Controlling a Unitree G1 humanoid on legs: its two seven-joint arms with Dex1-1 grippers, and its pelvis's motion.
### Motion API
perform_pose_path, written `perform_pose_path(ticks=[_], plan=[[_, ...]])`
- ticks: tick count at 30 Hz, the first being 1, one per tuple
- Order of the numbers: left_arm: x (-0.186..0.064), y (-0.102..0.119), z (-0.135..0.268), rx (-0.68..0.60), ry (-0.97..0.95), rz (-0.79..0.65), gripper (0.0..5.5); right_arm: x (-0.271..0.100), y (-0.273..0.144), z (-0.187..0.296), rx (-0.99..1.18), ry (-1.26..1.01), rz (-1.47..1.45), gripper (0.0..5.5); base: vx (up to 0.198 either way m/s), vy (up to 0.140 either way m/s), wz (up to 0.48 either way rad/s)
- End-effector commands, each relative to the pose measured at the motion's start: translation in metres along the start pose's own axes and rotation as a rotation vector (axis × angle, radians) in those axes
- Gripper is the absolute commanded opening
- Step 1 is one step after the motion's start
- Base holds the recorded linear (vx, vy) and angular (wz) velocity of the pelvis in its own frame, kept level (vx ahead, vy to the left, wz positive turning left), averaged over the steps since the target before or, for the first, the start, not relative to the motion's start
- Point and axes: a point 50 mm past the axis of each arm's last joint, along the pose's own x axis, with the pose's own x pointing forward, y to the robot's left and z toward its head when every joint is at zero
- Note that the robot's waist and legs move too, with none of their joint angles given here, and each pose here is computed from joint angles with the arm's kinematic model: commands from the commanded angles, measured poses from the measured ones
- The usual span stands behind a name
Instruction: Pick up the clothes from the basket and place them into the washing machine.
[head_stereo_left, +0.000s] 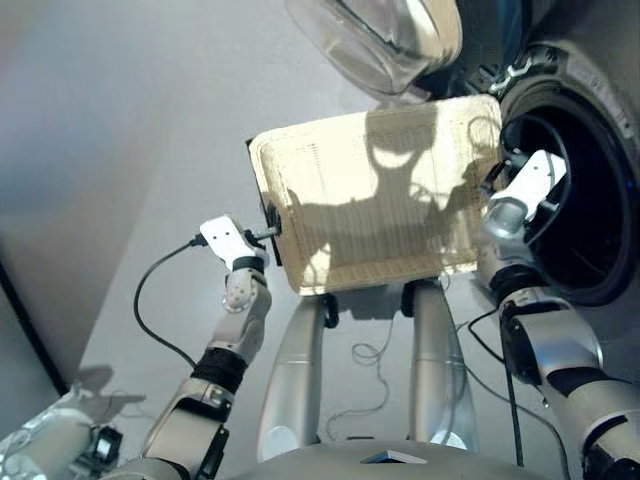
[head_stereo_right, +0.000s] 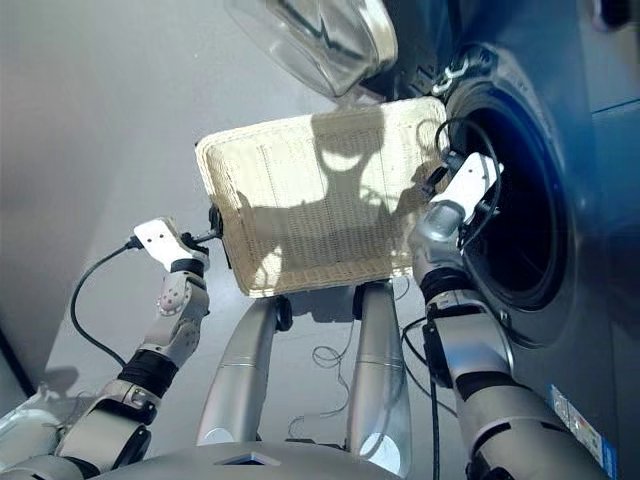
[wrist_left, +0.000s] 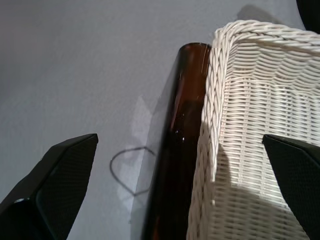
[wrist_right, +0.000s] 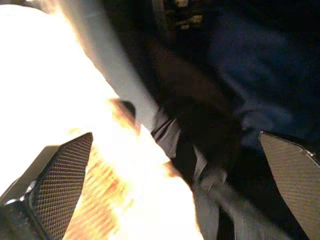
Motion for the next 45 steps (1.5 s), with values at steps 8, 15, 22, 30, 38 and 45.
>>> perform_pose_path(ticks=[8, 15, 22, 30, 38, 45], plan=[[-0.016, 0.034, -0.042, 0.191, 0.188, 0.011, 5.5, -0.047, -0.018, -0.086, -0.157, 0.225, 0.151, 5.5, 0.032, 0.002, -0.009], [-0.051, 0.062, -0.084, 0.321, 0.414, 0.013, 5.5, -0.095, -0.058, -0.151, -0.289, 0.482, 0.257, 5.5, 0.1, 0.024, -0.051], [-0.106, 0.095, -0.125, 0.44, 0.711, 0.026, 5.5, -0.147, -0.088, -0.195, -0.488, 0.711, 0.403, 5.5, 0.092, 0.018, 0.021], [-0.13, 0.104, -0.136, 0.457, 0.803, 0.013, 5.5, -0.164, -0.101, -0.205, -0.481, 0.787, 0.416, 5.5, 0.078, 0.001, -0.061], [-0.138, 0.105, -0.139, 0.431, 0.821, 0.018, 5.5, -0.17, -0.106, -0.208, -0.429, 0.817, 0.384, 5.5, 0.013, 0.0, -0.001], [-0.137, 0.101, -0.138, 0.419, 0.807, 0.004, 5.5, -0.17, -0.103, -0.208, -0.425, 0.809, 0.394, 5.5, 0.0, 0.0, 0.0]])
